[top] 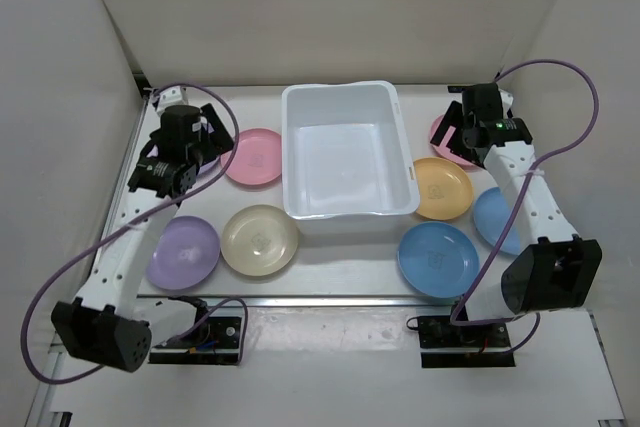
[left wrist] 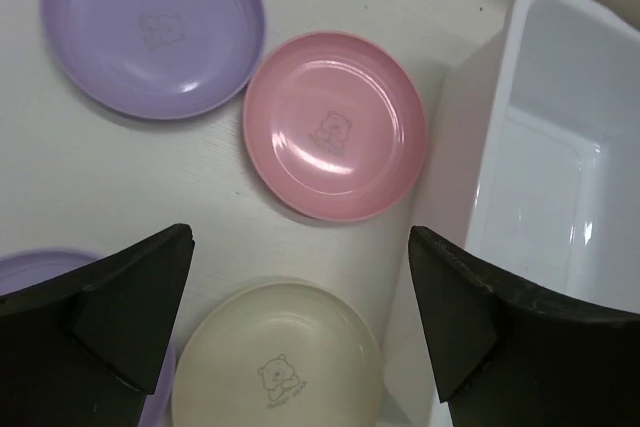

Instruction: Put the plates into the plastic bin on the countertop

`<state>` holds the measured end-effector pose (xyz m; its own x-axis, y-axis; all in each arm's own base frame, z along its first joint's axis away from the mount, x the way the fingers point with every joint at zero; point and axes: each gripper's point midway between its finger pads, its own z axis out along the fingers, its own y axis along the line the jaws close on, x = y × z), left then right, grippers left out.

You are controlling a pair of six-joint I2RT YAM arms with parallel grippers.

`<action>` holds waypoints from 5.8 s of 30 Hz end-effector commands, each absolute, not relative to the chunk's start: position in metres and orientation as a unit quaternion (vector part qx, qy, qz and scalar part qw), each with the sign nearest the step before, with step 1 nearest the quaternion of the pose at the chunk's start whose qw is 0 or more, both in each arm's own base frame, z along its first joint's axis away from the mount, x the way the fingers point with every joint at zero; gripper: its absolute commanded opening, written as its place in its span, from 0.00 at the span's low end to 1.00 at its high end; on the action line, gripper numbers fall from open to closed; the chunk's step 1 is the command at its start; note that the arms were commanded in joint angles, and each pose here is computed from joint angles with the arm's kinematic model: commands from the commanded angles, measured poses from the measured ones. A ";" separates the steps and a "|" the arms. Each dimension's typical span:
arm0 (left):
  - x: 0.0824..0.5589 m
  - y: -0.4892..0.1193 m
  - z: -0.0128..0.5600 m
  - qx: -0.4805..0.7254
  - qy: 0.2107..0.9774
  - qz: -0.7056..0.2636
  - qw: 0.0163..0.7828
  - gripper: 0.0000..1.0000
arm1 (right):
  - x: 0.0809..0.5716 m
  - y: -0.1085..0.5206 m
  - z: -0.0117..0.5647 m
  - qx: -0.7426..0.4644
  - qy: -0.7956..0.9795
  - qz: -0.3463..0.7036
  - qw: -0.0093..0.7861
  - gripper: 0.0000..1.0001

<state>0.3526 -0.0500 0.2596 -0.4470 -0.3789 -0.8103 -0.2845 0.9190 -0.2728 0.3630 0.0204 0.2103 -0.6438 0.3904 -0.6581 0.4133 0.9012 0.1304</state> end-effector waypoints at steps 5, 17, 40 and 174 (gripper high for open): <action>0.348 -0.030 0.276 -0.204 0.841 0.003 0.501 0.99 | 0.376 0.018 0.229 0.232 0.901 -0.023 0.367 0.99; 0.391 -0.051 0.244 -0.160 0.870 -0.020 0.466 0.99 | 0.435 -0.082 0.176 0.269 0.900 -0.003 0.344 0.99; 0.422 -0.028 0.203 -0.198 0.878 -0.023 0.435 0.99 | 0.503 -0.126 0.035 0.328 0.902 0.089 0.265 0.80; 0.462 -0.227 0.231 0.035 0.915 -0.089 0.392 0.10 | 0.345 0.001 0.289 0.303 0.831 -0.025 0.466 0.97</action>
<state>0.4833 -0.2173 0.2335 -0.6423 -0.1386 -0.7538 0.0952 0.9615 -0.2579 0.3527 0.0146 0.3000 -0.3783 0.4411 -0.8138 0.4815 0.8446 0.2340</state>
